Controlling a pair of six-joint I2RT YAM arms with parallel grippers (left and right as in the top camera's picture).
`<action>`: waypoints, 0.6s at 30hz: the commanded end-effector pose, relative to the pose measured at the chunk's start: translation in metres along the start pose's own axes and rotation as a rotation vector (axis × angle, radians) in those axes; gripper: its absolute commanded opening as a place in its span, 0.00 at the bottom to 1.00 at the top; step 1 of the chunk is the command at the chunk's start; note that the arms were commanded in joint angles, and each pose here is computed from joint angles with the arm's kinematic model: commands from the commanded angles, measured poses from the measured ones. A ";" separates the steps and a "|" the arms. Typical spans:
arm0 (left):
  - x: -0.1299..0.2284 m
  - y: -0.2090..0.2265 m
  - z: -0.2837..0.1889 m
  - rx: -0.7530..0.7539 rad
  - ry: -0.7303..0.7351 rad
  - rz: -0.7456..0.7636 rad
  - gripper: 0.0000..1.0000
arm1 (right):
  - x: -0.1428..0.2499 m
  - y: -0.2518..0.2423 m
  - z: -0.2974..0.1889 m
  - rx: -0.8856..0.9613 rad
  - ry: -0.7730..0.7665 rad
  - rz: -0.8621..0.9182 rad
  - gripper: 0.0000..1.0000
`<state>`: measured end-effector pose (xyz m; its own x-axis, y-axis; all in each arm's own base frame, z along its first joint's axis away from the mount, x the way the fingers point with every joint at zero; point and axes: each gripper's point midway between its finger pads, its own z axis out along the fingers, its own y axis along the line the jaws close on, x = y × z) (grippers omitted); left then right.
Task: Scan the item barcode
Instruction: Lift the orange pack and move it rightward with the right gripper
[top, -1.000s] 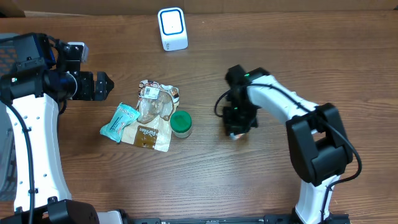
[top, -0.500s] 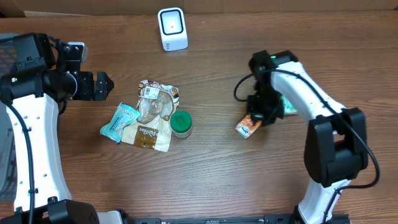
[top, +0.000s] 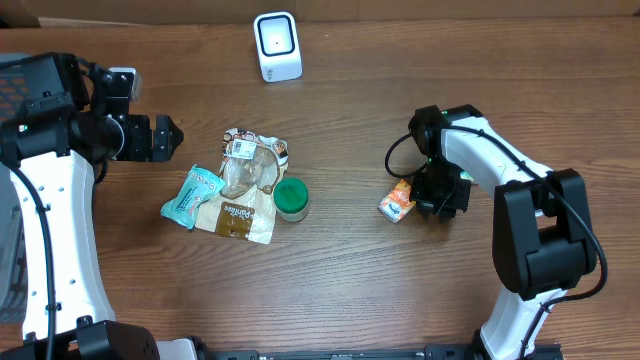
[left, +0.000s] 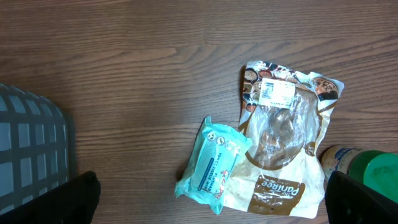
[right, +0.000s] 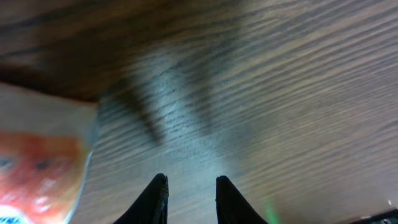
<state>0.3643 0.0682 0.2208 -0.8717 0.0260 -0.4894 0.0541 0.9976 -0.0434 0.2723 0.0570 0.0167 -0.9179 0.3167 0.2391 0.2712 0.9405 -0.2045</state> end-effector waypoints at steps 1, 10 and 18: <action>-0.009 -0.002 -0.008 0.003 -0.032 0.021 0.99 | -0.001 -0.002 0.003 0.000 -0.032 0.021 0.23; -0.009 -0.002 -0.008 0.003 -0.032 0.021 1.00 | -0.035 0.022 0.006 -0.103 -0.172 -0.005 0.23; -0.009 -0.002 -0.008 0.003 -0.032 0.021 0.99 | -0.057 0.078 -0.017 -0.369 -0.270 -0.196 0.23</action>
<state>0.3643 0.0682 0.2208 -0.8717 0.0260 -0.4894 0.0541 0.9976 -0.0434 0.3474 0.0933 0.0009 -0.9766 0.2128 -0.0312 0.2101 0.9749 0.0731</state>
